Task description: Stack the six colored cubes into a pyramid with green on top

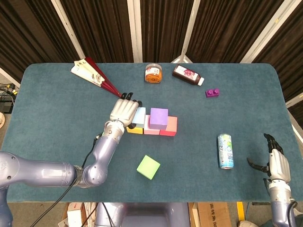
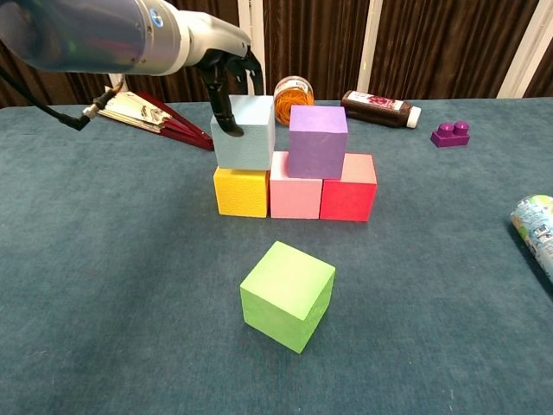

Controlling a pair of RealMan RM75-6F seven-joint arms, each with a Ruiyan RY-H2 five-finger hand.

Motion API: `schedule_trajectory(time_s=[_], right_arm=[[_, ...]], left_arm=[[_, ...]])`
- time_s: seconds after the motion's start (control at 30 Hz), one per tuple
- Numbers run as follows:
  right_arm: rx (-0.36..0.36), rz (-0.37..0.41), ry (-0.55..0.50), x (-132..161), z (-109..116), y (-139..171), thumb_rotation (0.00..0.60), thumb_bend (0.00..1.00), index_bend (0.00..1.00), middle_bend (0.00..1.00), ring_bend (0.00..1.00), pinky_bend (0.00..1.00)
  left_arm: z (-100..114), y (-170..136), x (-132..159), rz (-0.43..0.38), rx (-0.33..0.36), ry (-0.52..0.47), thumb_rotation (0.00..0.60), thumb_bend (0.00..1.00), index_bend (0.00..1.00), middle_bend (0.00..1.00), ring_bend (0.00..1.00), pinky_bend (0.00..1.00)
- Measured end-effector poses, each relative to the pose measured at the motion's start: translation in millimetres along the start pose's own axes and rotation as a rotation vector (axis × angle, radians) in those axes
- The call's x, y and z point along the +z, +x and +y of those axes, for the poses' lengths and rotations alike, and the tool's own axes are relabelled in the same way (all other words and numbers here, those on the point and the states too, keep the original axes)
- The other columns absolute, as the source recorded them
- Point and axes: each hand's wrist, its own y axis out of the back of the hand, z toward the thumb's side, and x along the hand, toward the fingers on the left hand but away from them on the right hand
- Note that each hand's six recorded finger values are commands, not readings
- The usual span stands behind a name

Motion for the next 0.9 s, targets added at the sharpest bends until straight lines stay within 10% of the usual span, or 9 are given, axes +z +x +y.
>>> schedule_trajectory(time_s=[0.9], right_arm=[[-0.008,0.009,0.005,0,4,2,0.600,0.27,0.06,0.06,0.00,0.00]], left_arm=[[-1,3,13,0.073,-0.020,-0.024,0.600,0.35,0.31,0.30,0.00,0.00]])
